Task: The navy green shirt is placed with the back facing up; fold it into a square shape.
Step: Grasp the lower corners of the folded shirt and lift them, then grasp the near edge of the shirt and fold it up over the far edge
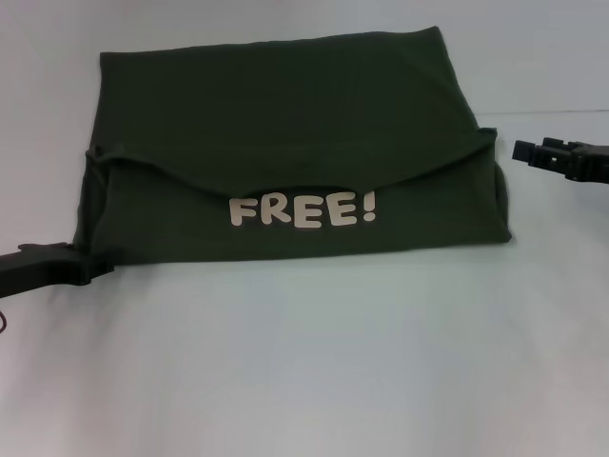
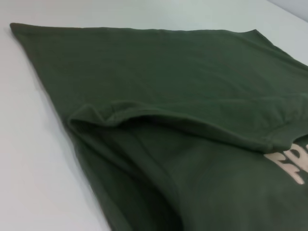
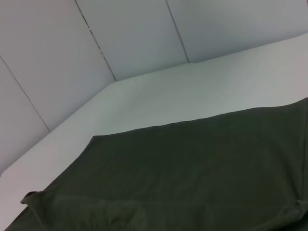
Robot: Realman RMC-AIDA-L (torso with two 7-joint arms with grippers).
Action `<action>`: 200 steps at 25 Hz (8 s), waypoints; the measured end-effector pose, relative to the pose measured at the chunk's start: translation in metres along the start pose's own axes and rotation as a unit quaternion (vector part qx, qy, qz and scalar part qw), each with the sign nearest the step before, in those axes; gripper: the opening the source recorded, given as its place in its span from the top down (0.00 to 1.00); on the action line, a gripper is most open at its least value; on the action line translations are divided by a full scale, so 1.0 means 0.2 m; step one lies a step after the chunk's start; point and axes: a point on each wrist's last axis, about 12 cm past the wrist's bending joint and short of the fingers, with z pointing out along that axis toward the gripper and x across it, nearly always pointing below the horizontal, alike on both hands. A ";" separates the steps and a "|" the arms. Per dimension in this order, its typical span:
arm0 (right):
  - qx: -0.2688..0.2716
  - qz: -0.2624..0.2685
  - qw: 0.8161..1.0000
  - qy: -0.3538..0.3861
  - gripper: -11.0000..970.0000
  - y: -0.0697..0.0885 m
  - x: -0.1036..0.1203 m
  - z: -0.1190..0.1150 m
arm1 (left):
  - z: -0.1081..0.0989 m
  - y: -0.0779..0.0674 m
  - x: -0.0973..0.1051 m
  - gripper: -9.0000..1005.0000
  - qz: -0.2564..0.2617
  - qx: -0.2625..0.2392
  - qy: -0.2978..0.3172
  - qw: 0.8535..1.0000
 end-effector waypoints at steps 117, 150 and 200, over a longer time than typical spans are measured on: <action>0.110 -0.013 0.966 0.234 0.59 0.13 0.00 0.35 | 0.01 -0.03 -0.08 0.98 -0.036 0.038 0.031 0.998; 0.099 -0.022 0.964 0.248 0.94 0.11 -0.02 0.29 | -0.03 -0.05 -0.11 0.98 -0.033 0.071 0.031 0.996; -0.051 0.068 0.989 0.121 0.94 0.05 -0.02 -0.26 | -0.41 0.06 -0.41 0.98 -0.091 0.150 -0.002 0.984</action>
